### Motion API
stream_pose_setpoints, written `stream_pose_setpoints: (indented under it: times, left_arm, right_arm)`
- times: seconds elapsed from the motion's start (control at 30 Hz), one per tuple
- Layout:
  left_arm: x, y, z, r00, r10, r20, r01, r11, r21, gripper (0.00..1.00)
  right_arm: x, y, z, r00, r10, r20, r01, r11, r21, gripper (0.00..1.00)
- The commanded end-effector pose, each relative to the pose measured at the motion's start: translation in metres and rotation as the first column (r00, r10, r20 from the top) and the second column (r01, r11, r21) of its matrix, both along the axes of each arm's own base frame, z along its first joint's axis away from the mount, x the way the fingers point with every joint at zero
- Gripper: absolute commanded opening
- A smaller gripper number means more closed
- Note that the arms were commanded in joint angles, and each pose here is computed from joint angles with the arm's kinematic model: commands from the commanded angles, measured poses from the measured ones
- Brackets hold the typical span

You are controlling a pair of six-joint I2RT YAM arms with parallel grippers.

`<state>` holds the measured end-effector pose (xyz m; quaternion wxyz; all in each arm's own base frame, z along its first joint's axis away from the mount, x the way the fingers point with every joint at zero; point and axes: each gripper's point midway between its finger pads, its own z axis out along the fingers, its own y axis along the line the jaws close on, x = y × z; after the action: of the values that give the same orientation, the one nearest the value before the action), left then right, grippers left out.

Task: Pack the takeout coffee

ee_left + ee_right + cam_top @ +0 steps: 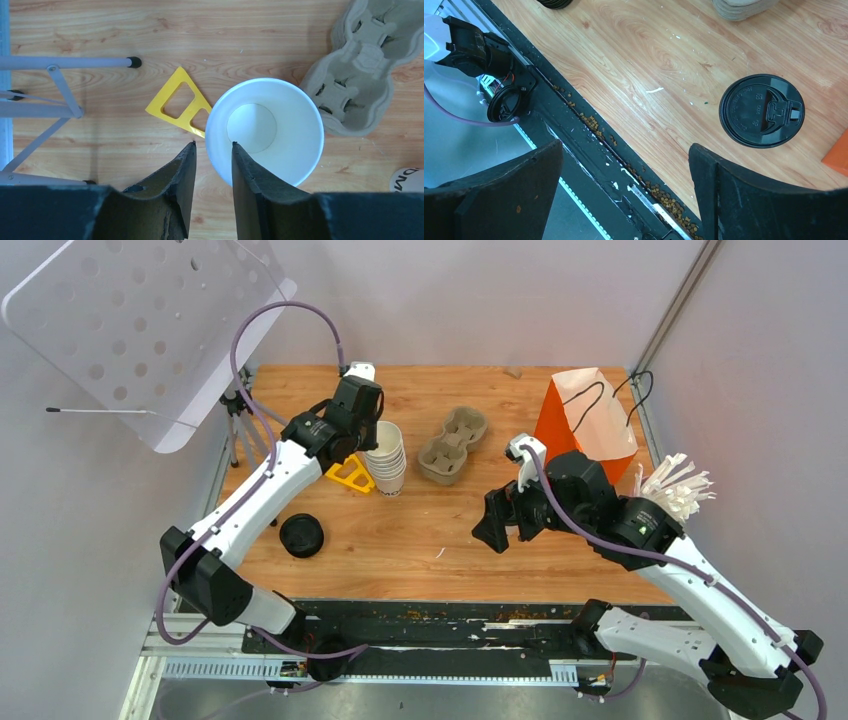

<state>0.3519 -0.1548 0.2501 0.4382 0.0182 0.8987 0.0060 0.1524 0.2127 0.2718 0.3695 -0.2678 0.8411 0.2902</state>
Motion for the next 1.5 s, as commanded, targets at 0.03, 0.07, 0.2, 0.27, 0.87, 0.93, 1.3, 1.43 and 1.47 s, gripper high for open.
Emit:
stream_pose_setpoints:
  times: [0.03, 0.07, 0.2, 0.27, 0.87, 0.93, 1.3, 1.43, 1.47]
  left_arm:
    - [0.011, -0.001, -0.006, 1.0, -0.007, 0.009, 0.007, 1.0, -0.011, 0.38]
    - [0.012, -0.001, -0.008, 1.0, -0.006, 0.006, 0.006, 1.0, -0.009, 0.37]
    - [0.016, -0.001, -0.015, 1.0, -0.01, -0.002, 0.01, 1.0, -0.008, 0.35]
    - [0.018, -0.001, -0.017, 1.0, -0.009, -0.01, 0.009, 1.0, -0.004, 0.35]
    - [0.02, -0.009, 0.032, 0.997, -0.059, 0.05, 0.062, 0.996, -0.061, 0.0]
    - [0.019, -0.009, 0.036, 0.996, -0.064, 0.055, 0.067, 0.996, -0.065, 0.0]
    - [0.005, -0.016, 0.082, 0.987, -0.113, 0.113, 0.129, 0.981, -0.147, 0.0]
    - [-0.007, -0.023, 0.107, 0.975, -0.167, 0.145, 0.194, 0.962, -0.194, 0.0]
    - [-0.012, -0.025, 0.111, 0.972, -0.185, 0.146, 0.213, 0.956, -0.204, 0.0]
  right_arm:
    - [0.002, 0.005, 0.004, 1.0, 0.014, 0.027, -0.015, 1.0, 0.021, 0.96]
    - [0.003, 0.005, 0.003, 1.0, 0.014, 0.027, -0.015, 1.0, 0.02, 0.96]
    - [0.004, 0.006, 0.002, 1.0, 0.014, 0.028, -0.014, 1.0, 0.017, 0.96]
    - [0.005, 0.007, 0.0, 0.999, 0.014, 0.029, -0.014, 1.0, 0.013, 0.96]
    - [0.011, 0.011, -0.006, 1.0, 0.01, 0.027, -0.01, 1.0, 0.0, 0.96]
    - [0.011, 0.011, -0.005, 1.0, 0.01, 0.029, -0.01, 1.0, 0.0, 0.97]
    - [0.01, 0.009, 0.006, 0.999, 0.007, 0.046, -0.007, 1.0, 0.018, 0.97]
    - [0.015, 0.001, 0.003, 0.997, -0.031, 0.07, 0.031, 1.0, -0.004, 1.0]
    - [0.017, -0.002, 0.001, 0.996, -0.048, 0.077, 0.049, 0.999, -0.018, 1.0]
